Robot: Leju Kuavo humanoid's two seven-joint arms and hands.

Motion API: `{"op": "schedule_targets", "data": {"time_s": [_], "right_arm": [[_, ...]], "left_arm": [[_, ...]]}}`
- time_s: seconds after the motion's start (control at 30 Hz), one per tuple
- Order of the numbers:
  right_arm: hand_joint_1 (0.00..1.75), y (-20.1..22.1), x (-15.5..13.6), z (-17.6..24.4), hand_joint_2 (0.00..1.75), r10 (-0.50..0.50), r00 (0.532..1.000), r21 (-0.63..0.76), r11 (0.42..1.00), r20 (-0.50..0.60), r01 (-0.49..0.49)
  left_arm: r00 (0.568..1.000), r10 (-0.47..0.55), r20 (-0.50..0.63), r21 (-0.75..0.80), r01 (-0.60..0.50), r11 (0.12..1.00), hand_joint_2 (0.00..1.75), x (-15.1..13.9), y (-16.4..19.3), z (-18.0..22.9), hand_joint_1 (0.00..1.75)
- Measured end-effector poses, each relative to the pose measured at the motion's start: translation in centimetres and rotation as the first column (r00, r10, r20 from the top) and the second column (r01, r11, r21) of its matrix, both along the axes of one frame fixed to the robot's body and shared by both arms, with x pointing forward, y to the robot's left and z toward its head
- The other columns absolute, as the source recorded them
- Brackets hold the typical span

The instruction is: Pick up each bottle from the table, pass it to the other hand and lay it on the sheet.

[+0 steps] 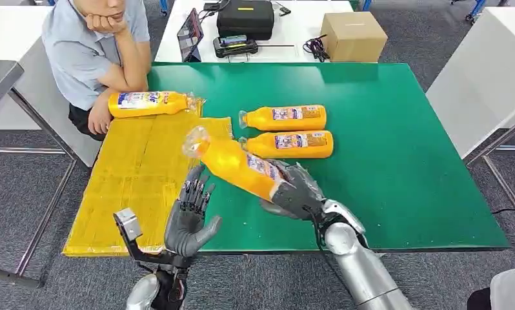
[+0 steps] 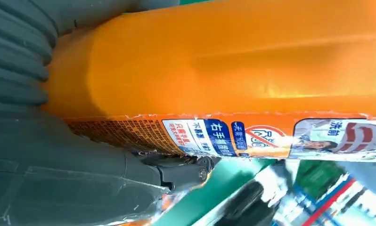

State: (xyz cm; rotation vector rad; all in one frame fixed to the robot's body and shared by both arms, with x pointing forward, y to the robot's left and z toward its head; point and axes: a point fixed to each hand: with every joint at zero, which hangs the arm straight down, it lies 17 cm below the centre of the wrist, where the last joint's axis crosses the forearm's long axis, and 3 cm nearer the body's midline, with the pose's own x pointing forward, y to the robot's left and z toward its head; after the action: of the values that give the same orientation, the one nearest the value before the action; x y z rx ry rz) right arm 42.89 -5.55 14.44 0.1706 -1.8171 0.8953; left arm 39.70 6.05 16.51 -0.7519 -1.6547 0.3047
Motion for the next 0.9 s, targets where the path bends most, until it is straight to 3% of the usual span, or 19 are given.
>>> {"op": "schedule_targets", "data": {"time_s": [0.5,0.9], "right_arm": [[1.75,4.4,-1.9,-2.1,1.75,0.12,0.992,-0.015,0.993,-0.04,-0.12],[1.75,6.9,-3.7,-2.5,1.75,0.19,0.981,-0.031,0.981,-0.032,-0.191]], "left_arm": [[0.991,-0.015,0.131,0.032,0.011,0.999,1.75,1.2,-0.7,3.0,0.0],[0.996,-0.004,0.088,0.016,0.003,1.0,1.75,2.6,-0.2,2.1,0.0]]}}
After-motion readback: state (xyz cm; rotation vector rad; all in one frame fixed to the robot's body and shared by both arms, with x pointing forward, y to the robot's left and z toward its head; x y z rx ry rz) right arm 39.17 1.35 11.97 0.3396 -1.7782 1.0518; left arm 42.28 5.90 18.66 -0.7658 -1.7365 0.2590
